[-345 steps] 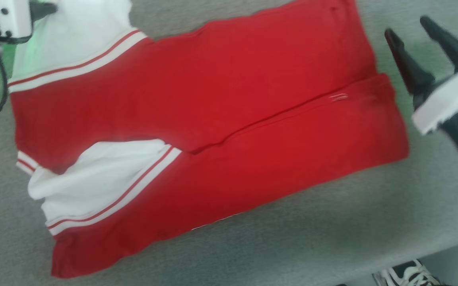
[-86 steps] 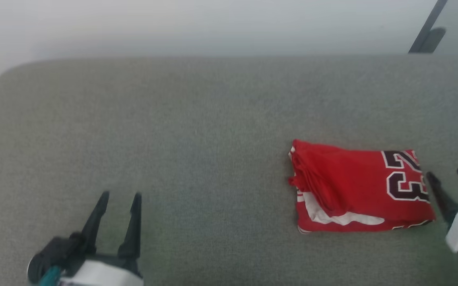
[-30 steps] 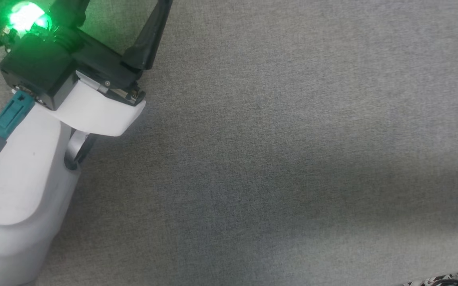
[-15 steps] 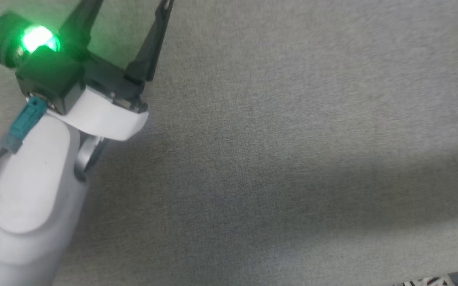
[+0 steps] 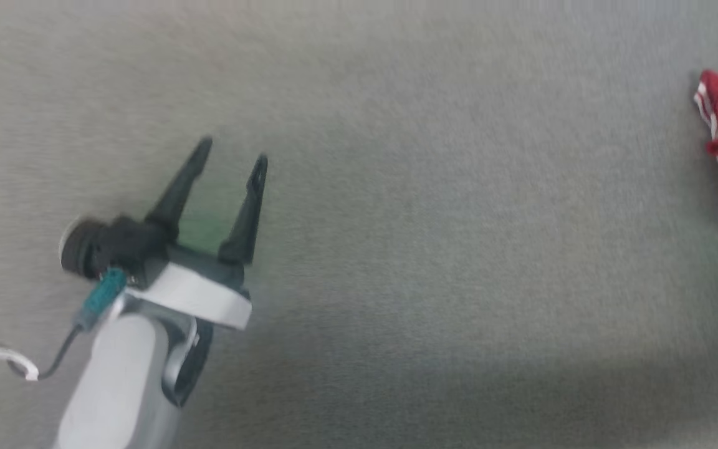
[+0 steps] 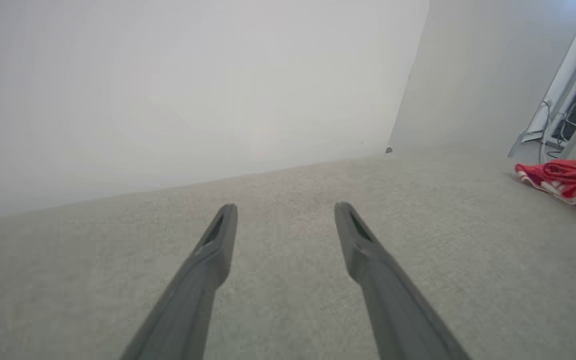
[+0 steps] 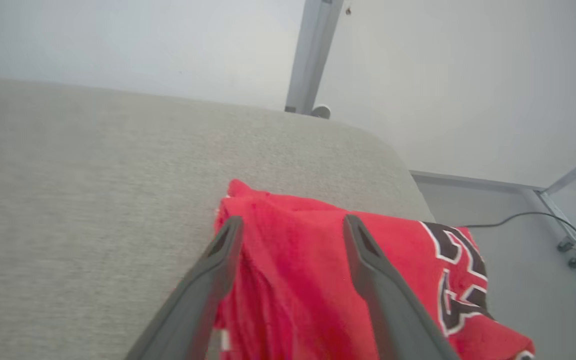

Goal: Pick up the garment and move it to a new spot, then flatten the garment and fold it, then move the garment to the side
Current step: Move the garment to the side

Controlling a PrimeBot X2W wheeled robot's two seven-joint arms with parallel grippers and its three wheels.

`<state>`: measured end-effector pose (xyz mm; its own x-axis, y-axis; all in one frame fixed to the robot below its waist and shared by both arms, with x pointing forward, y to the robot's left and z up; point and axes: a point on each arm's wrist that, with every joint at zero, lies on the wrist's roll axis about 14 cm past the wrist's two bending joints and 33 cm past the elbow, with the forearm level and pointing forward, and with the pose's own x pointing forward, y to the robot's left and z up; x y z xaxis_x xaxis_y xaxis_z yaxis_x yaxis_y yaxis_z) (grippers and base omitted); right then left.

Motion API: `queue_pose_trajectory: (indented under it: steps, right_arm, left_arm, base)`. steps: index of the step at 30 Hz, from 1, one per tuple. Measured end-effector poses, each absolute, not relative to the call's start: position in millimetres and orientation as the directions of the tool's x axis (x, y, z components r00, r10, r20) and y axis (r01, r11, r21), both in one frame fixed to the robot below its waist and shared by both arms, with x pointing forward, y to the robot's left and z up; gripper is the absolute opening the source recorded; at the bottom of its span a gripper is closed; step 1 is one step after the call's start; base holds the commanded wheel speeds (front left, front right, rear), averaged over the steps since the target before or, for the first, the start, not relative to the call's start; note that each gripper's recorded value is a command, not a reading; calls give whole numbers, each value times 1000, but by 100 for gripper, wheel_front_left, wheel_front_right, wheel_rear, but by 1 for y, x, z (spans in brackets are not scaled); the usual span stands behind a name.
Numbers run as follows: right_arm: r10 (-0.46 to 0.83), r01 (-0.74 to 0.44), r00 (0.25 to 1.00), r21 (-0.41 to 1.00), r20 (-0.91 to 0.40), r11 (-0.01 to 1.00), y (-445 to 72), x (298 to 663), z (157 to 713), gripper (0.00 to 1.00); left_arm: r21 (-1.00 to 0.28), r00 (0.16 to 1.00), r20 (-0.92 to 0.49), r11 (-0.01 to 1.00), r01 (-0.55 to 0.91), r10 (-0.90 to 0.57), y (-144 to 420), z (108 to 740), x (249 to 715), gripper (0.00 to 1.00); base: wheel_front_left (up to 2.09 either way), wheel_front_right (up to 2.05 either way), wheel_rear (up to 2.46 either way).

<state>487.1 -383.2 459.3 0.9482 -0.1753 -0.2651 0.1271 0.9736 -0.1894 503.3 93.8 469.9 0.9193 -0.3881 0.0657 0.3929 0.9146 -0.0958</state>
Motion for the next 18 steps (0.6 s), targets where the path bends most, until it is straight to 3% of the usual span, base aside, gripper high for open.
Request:
queue_pose_trajectory:
  steps: [11,18]
  right_arm:
    - [97,-102,982,-20,-160,995,-263,474,464,100]
    - [180,-178,977,27,-115,984,-222,452,474,100]
  left_arm:
    - [-120,986,16,979,165,-164,167,478,435,100]
    - [-135,998,18,989,60,-58,197,484,394,100]
  base:
    - [0,0,0]
    - [0,0,0]
